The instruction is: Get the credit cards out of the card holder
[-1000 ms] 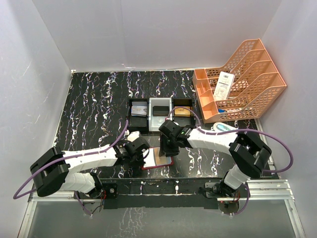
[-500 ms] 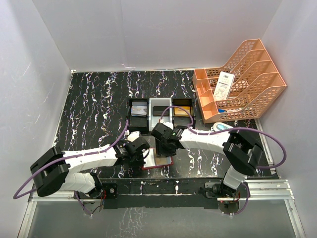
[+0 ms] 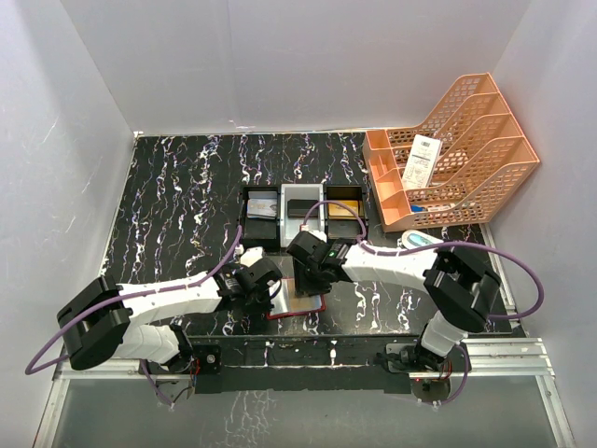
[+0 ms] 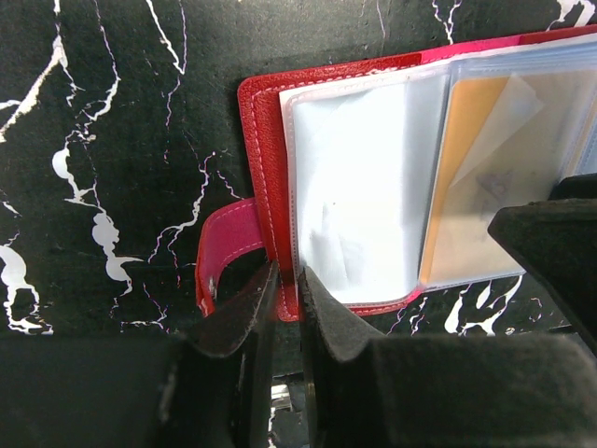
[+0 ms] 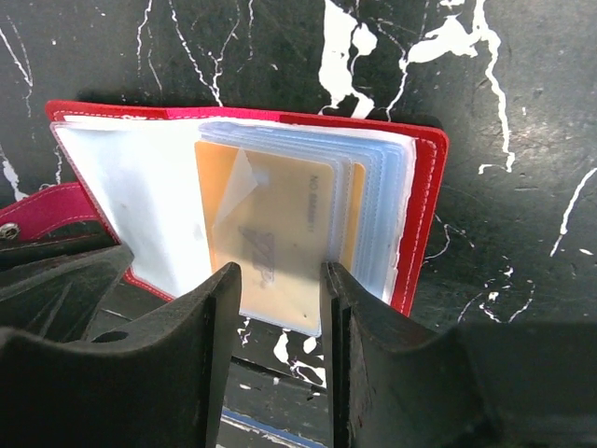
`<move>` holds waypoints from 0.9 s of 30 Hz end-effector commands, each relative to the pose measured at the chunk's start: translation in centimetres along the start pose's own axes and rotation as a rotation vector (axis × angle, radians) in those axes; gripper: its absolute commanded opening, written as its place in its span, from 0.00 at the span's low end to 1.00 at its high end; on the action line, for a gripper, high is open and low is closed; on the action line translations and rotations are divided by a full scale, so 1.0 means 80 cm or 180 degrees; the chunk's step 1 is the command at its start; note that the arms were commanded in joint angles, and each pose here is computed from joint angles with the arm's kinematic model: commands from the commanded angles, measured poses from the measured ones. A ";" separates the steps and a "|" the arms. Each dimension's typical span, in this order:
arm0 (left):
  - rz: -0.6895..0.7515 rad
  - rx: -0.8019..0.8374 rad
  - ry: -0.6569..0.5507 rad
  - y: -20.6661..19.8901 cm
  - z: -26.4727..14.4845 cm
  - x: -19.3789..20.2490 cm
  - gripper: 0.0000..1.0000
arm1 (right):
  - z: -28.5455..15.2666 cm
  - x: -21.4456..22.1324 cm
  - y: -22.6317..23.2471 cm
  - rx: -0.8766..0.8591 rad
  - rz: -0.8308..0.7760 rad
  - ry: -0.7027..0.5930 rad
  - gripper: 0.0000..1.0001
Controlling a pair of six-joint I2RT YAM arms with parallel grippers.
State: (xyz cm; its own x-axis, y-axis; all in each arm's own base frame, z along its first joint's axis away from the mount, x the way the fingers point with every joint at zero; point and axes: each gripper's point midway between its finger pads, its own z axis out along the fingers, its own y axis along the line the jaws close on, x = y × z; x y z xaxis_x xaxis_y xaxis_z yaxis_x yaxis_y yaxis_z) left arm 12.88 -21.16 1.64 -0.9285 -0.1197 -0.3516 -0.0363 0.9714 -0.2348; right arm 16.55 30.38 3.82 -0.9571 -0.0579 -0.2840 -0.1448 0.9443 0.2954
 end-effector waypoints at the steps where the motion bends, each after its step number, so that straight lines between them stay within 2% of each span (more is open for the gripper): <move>1: -0.0010 0.0056 -0.0008 -0.012 0.000 -0.006 0.13 | -0.017 -0.008 0.063 -0.0705 0.0038 -0.0045 0.36; 17: -0.0009 0.0041 -0.0019 -0.008 -0.004 -0.005 0.13 | -0.046 -0.023 0.073 -0.0871 0.0356 -0.0255 0.35; 23: 0.0021 0.0038 -0.0015 -0.010 -0.004 -0.006 0.13 | -0.043 -0.034 0.011 -0.0049 0.0449 -0.0486 0.40; 27: 0.0025 0.0045 -0.0012 -0.010 -0.003 -0.006 0.13 | -0.036 -0.026 -0.006 0.0114 0.0405 -0.0406 0.44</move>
State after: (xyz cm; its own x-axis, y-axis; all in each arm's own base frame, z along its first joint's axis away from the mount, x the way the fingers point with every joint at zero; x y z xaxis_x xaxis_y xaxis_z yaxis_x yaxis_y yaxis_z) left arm 12.93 -21.34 1.69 -0.9294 -0.1174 -0.3499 -0.0341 0.9713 -0.2354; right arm 16.67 30.34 5.98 -0.9478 0.0754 -0.3098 -0.0433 0.9322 0.3594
